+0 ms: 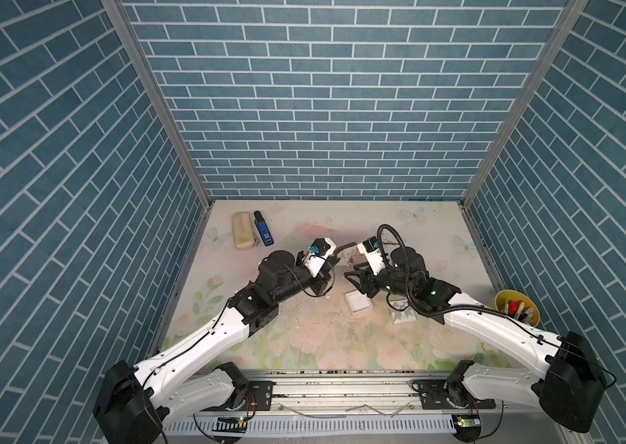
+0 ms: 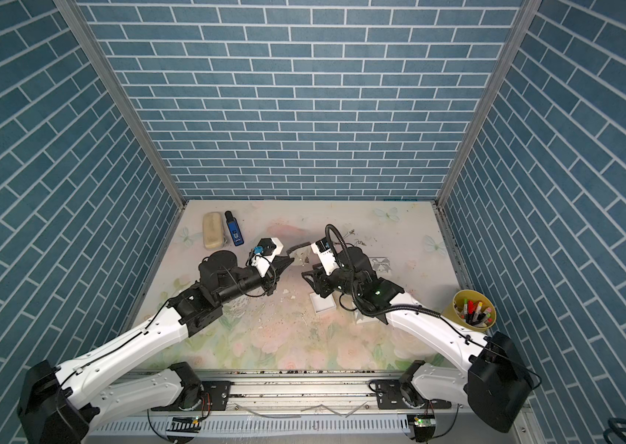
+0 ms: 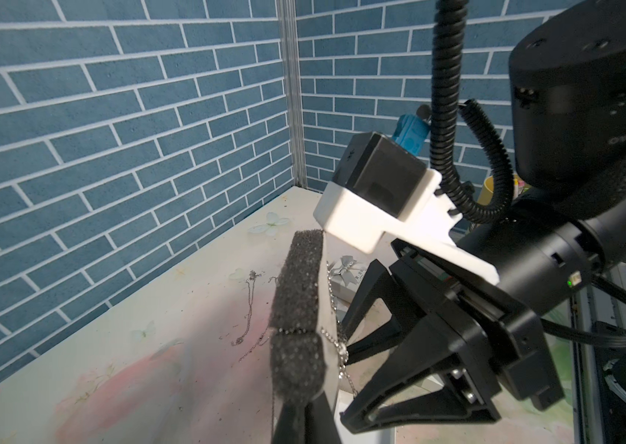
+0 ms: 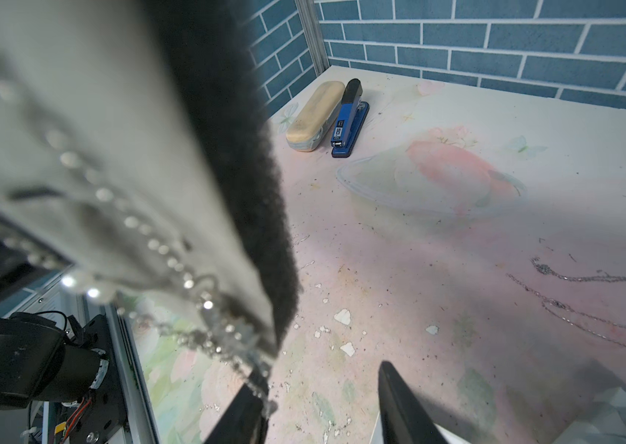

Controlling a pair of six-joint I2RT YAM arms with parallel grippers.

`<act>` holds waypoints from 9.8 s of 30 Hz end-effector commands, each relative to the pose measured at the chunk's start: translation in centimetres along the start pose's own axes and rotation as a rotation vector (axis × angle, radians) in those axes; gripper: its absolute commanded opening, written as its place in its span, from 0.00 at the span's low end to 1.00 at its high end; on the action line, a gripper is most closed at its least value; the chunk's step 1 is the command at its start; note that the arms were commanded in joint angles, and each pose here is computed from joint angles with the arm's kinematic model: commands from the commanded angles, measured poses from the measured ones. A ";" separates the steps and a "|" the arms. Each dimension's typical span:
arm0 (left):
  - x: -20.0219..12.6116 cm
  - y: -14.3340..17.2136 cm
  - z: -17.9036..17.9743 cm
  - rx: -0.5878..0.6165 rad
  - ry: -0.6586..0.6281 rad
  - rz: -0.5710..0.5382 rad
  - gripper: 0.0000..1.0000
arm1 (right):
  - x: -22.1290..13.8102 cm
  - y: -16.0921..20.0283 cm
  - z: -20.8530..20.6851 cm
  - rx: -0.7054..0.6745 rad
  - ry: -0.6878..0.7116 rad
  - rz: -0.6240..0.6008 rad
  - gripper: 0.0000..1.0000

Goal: Take the necklace out of the lift-off lid jewelry box
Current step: Pick up the necklace from the inner lining, then place the necklace at the center of the board, then place the inner lining in the jewelry box.

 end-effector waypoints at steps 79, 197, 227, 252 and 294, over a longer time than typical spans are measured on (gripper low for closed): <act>-1.0 6.9 -0.7 -0.038 -0.046 0.252 0.00 | -4.4 -7.3 2.6 -0.043 0.071 -0.113 0.00; -1.6 10.7 0.5 -0.135 -0.224 0.255 0.00 | 10.5 -9.3 -23.2 0.379 0.354 0.303 0.47; 1.7 -1.2 0.3 -0.463 0.071 -0.192 0.00 | -5.1 -7.2 -1.6 0.266 -0.395 -0.022 0.70; 1.9 2.3 0.1 -0.576 0.110 -0.064 0.18 | -2.5 -6.8 -1.9 0.397 -0.510 0.019 0.05; 4.9 19.2 -3.4 -0.872 -0.198 0.498 0.37 | 1.0 8.1 -8.0 0.661 0.200 0.446 0.01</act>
Point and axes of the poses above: each gripper's point midway between its finger pads, its own x axis out along the fingers, its own z axis along the line the jaws close on, y = z × x, the point moved 7 cm from there along -x, back along the fingers, and after that the axes turned 6 degrees about x, right-handed, at the moved point
